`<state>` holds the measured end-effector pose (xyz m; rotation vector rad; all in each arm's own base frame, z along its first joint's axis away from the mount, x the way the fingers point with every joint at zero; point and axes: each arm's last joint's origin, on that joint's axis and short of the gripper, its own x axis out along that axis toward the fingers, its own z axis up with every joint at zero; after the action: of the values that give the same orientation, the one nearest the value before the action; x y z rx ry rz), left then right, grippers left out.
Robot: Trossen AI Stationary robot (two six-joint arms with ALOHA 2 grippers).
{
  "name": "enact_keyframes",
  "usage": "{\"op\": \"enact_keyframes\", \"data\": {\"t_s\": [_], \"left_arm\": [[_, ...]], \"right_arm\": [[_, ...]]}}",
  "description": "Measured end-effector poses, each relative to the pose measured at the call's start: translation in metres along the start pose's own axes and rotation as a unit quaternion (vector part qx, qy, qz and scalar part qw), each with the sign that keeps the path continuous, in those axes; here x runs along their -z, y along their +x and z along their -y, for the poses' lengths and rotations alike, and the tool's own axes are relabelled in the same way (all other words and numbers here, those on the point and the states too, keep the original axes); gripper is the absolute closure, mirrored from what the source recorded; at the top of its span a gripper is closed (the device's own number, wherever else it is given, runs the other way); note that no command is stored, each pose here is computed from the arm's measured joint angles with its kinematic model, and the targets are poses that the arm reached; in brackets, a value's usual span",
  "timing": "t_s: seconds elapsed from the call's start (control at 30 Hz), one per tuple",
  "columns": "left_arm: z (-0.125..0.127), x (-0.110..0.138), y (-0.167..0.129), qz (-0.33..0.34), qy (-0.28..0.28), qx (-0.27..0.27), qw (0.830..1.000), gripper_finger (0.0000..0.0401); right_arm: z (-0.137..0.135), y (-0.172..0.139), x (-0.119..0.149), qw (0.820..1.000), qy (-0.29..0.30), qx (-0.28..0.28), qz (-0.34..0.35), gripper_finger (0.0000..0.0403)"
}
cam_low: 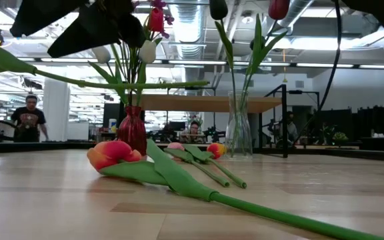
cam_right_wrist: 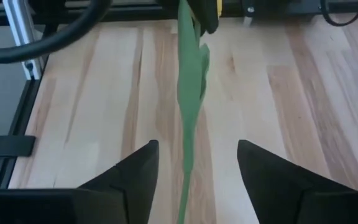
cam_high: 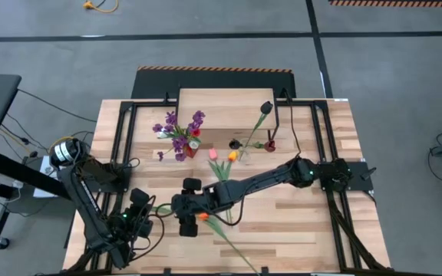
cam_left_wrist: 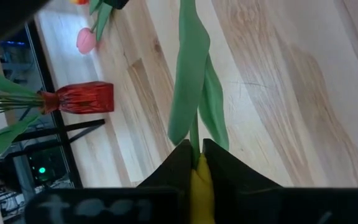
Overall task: Pick and place flowers into a vace then onto a shelf
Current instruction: Put the yellow flower into the transparent flower vase
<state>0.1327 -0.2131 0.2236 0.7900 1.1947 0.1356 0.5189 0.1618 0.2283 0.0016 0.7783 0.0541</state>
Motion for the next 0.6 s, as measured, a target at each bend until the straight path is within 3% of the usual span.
{"op": "enact_keyframes", "data": {"t_s": [0.6], "left_arm": [[-0.009, -0.006, -0.012, 0.026, -0.01, -0.03, 0.999, 0.0389]], "right_arm": [[0.003, 0.0, 0.002, 1.0, -0.005, -0.015, -0.017, 0.0215]]}}
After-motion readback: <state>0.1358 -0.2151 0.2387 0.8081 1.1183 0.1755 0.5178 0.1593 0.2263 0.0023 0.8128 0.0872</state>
